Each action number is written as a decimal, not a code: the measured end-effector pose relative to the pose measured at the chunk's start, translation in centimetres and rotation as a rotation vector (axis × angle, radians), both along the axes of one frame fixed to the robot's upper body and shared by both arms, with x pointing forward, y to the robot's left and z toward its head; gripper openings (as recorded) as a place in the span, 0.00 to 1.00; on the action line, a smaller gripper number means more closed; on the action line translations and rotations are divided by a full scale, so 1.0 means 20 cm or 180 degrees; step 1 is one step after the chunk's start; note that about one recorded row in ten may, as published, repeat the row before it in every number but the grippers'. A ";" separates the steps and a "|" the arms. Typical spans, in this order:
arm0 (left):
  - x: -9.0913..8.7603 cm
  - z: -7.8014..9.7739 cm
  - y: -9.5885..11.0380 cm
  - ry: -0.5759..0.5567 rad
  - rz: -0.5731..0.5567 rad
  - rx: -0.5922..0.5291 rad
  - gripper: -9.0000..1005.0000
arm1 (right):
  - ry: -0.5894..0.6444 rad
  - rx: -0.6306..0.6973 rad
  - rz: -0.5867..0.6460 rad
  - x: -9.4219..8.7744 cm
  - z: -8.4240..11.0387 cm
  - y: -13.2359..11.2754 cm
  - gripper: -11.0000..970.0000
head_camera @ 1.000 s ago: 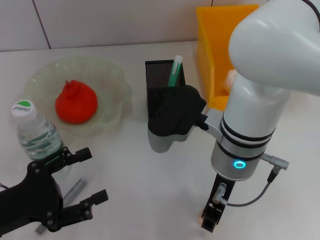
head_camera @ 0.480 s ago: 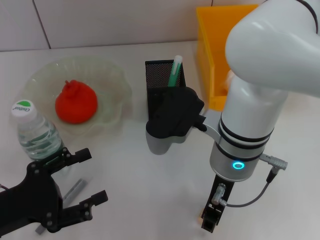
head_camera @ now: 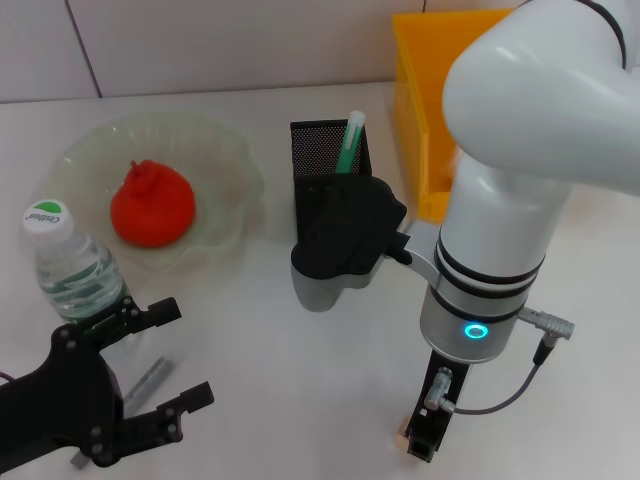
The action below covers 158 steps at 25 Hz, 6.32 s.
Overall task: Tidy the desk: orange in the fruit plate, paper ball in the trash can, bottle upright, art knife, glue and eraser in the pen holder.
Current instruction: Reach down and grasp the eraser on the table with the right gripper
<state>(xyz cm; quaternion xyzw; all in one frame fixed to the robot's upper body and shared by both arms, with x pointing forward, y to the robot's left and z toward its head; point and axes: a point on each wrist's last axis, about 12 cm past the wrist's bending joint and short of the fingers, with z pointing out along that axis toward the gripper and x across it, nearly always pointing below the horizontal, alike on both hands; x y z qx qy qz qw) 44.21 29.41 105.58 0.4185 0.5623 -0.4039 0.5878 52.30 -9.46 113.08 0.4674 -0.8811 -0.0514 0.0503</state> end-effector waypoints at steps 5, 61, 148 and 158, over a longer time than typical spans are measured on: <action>0.00 0.00 0.00 0.0000 0.0000 0.0001 0.81 | 0.0000 0.0003 0.0000 0.00 0.00 0.00 0.43; 0.01 0.01 0.00 -0.0017 -0.0007 0.0011 0.81 | -0.0020 0.0028 0.0114 0.00 0.03 0.04 0.37; 0.00 0.01 0.00 -0.0028 -0.0032 -0.0001 0.81 | -0.0174 -0.0255 0.0397 0.00 -0.01 0.09 0.54; 0.00 0.01 0.00 -0.0031 -0.0032 -0.0006 0.81 | -0.0180 -0.0226 0.0415 -0.01 0.00 0.10 0.53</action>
